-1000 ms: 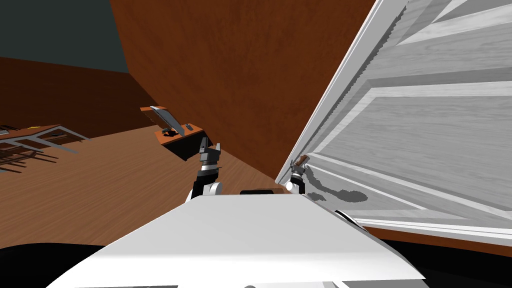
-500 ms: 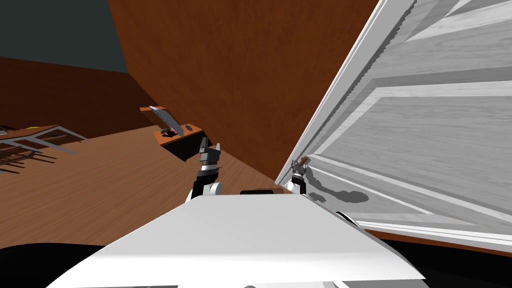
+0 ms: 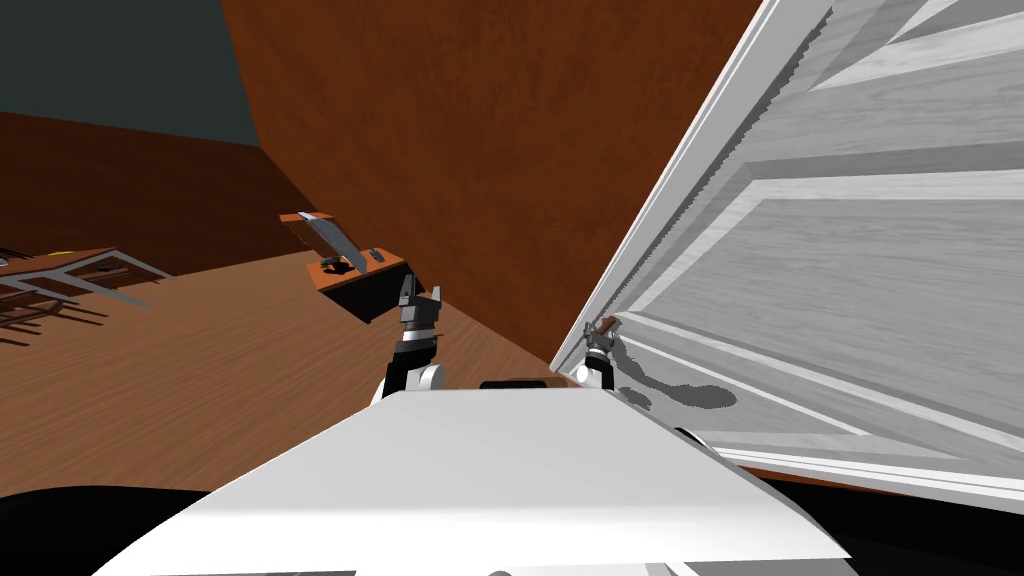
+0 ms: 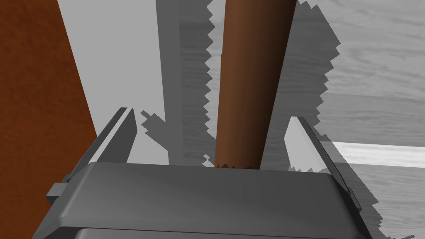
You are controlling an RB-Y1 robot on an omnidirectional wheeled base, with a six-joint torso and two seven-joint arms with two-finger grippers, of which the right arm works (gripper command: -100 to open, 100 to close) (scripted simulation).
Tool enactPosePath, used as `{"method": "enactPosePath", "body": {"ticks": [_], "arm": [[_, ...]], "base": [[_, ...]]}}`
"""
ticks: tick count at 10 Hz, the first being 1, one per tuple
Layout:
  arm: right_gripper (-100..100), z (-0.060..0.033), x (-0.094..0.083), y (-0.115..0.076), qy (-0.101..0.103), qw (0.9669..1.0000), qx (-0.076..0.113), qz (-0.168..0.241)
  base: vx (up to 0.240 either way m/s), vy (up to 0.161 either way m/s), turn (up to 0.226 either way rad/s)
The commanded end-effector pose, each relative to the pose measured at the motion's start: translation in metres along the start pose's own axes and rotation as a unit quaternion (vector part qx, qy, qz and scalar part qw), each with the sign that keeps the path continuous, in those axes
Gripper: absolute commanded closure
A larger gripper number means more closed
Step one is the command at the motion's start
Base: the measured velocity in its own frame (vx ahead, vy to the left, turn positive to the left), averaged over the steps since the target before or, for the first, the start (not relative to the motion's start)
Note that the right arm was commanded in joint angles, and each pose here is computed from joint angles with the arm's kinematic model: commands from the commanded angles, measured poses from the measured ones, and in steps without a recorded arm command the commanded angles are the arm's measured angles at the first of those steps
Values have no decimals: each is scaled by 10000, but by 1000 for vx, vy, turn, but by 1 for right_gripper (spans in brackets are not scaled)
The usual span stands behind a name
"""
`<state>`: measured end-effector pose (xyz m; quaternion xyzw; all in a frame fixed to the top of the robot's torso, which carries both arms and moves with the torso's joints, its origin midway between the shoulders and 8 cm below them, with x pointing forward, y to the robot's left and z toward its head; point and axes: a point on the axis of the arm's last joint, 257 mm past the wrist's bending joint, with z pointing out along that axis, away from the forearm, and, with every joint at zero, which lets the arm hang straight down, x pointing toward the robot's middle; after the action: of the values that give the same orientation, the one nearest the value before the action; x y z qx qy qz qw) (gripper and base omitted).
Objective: Pull the door open
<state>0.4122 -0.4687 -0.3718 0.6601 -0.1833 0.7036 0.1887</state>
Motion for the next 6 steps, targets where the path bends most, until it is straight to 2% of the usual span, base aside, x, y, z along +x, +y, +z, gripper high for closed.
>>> {"method": "enactPosePath", "body": {"ticks": [1,4,5,6], "arm": [[-100,0,-55,54,-85,10000,-31,-30],[-100,-36,-172,112,-260,9996,-68,-30],[-100,-34,-142,30,-192,9998,-11,1],[100,-34,-142,30,-192,9998,-11,1]], "base": [[20,-12,0],[21,-23,8],[-3,8,3],[-16,18,15]]}}
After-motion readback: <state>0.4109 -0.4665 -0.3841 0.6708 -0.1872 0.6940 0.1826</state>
